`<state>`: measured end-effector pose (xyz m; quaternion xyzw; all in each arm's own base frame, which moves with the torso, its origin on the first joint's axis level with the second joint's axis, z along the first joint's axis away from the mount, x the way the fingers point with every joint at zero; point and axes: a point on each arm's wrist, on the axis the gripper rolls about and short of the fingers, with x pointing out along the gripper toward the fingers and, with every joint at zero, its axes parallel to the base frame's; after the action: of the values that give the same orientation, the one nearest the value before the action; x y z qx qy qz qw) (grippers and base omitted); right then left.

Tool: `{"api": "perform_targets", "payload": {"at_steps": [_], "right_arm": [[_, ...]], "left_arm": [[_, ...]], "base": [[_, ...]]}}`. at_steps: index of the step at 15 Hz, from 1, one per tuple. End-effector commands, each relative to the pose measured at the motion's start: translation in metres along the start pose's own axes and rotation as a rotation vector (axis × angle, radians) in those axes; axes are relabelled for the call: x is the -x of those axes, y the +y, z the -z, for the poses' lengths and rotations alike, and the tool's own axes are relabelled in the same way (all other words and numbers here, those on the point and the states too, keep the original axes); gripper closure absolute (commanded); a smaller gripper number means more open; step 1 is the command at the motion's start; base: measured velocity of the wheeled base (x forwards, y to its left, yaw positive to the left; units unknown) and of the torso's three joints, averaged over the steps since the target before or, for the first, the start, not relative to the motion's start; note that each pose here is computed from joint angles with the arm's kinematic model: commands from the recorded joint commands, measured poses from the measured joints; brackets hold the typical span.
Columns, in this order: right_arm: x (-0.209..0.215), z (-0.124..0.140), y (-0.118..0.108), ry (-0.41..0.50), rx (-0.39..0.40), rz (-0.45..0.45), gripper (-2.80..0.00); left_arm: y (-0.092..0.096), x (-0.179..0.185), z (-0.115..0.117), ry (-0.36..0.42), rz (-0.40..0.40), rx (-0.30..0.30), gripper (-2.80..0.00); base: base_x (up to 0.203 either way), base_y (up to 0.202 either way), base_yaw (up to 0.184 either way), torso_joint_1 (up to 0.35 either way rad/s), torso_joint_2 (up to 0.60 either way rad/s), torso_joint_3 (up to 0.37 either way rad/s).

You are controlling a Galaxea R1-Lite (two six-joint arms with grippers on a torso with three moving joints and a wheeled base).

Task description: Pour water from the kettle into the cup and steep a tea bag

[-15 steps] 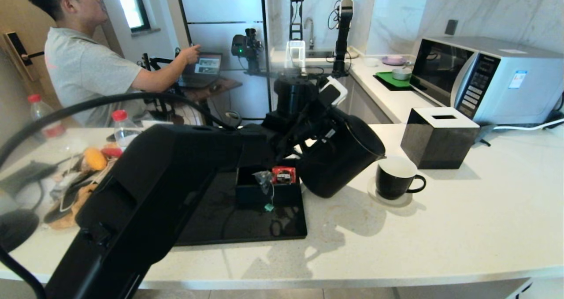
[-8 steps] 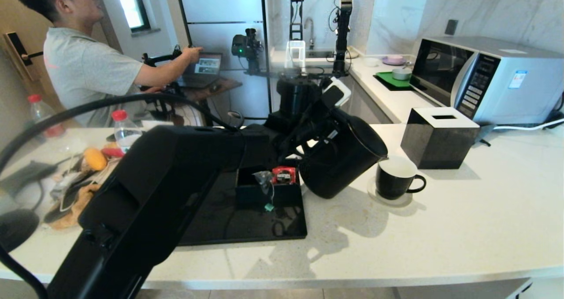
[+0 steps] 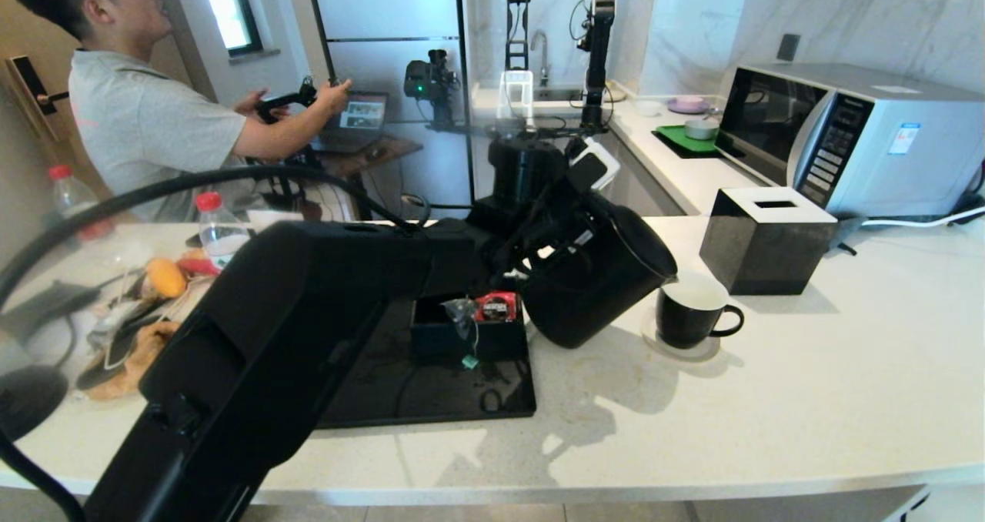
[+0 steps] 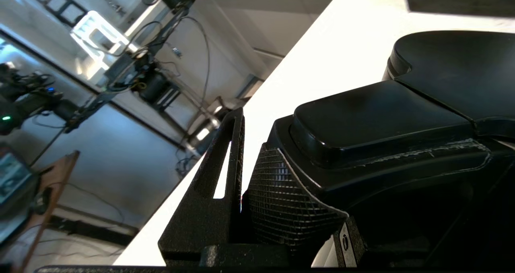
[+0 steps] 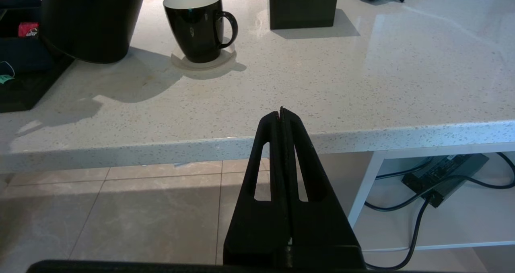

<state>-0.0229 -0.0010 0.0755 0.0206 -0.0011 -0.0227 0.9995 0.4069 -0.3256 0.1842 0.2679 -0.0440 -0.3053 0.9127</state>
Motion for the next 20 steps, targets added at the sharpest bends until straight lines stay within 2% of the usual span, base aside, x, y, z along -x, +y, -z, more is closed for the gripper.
{"api": "perform_targets", "payload": {"at_steps": [1,12,20], "right_arm": [[0.0,0.0,0.0,0.001,0.0,0.001,0.0],[0.0,0.0,0.0,0.001,0.0,-0.004,0.0],[0.0,0.0,0.0,0.001,0.0,-0.004,0.0]], "left_arm": [[-0.001,0.0,0.0,0.002,-0.008,-0.01,0.0],[-0.003,0.001,-0.005,-0.001,-0.022,-0.048,0.0],[-0.012,0.002,-0.011,-0.016,-0.007,-0.078,0.0]], "base": [[0.0,0.0,0.0,0.0,0.0,0.0],[0.0,0.0,0.0,0.0,0.0,0.0],[0.0,0.0,0.0,0.0,0.0,0.0]]}}
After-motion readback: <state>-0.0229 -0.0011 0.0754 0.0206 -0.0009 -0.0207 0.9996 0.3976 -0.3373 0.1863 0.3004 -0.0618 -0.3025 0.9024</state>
